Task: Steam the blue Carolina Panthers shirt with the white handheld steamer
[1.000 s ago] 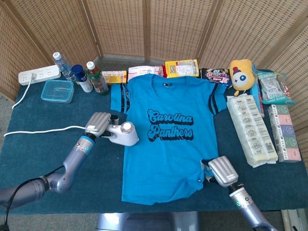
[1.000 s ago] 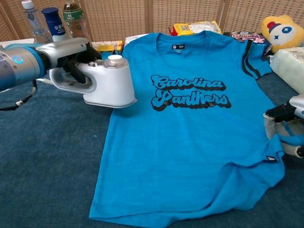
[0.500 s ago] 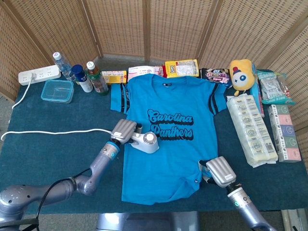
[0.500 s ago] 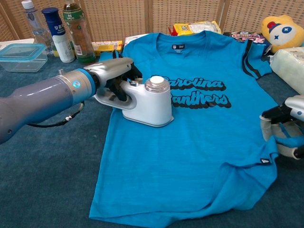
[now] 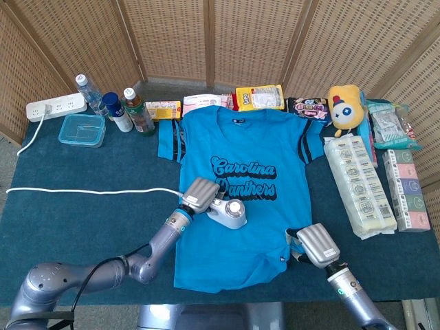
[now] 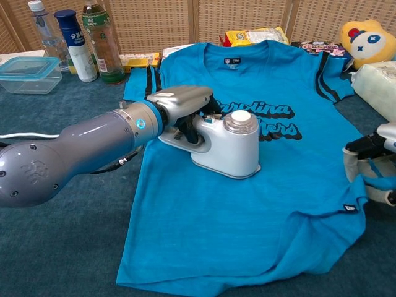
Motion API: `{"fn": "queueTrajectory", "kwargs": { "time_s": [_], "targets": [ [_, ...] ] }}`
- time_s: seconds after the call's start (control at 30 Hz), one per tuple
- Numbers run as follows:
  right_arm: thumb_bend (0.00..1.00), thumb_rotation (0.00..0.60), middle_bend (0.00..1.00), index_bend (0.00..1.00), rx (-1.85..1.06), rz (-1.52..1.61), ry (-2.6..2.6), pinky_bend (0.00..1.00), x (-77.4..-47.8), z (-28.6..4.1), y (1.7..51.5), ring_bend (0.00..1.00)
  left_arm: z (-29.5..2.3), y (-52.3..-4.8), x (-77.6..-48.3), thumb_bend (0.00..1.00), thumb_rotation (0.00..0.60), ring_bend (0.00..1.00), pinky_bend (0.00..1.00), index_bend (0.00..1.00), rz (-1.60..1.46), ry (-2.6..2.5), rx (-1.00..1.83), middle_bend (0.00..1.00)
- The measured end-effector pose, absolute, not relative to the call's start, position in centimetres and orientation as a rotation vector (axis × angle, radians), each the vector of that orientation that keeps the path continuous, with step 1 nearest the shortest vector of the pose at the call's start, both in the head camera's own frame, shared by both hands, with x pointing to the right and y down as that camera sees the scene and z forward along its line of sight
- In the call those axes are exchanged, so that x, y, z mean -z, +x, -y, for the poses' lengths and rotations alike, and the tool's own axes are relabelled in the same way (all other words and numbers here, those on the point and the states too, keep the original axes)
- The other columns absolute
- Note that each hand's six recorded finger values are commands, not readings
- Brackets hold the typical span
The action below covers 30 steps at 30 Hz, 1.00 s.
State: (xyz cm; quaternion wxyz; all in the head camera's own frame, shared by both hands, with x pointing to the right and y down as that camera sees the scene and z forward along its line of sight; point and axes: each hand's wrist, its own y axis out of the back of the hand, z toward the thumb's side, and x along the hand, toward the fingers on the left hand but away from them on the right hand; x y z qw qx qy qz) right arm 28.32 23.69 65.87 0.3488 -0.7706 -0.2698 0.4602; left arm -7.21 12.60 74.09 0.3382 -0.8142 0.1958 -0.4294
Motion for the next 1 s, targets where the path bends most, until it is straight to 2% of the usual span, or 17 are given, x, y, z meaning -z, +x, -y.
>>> {"fn": "queueTrajectory", "kwargs": {
  "time_s": [0.37, 1.0],
  "targets": [
    [0.51, 0.6, 0.69, 0.72, -1.19, 0.706, -1.995, 0.89, -65.7, -23.6, 28.3, 0.76, -12.7, -6.5, -73.7, 0.46, 0.6, 0.68, 0.77, 0.6, -0.459, -2.024, 1.053, 0.72],
    [0.51, 0.6, 0.69, 0.72, -1.192, 0.695, -2.001, 0.89, -66.0, -23.6, 27.9, 0.76, -8.2, -11.3, -73.9, 0.46, 0.6, 0.68, 0.77, 0.6, -0.501, -1.821, 1.098, 0.72]
  ]
}}
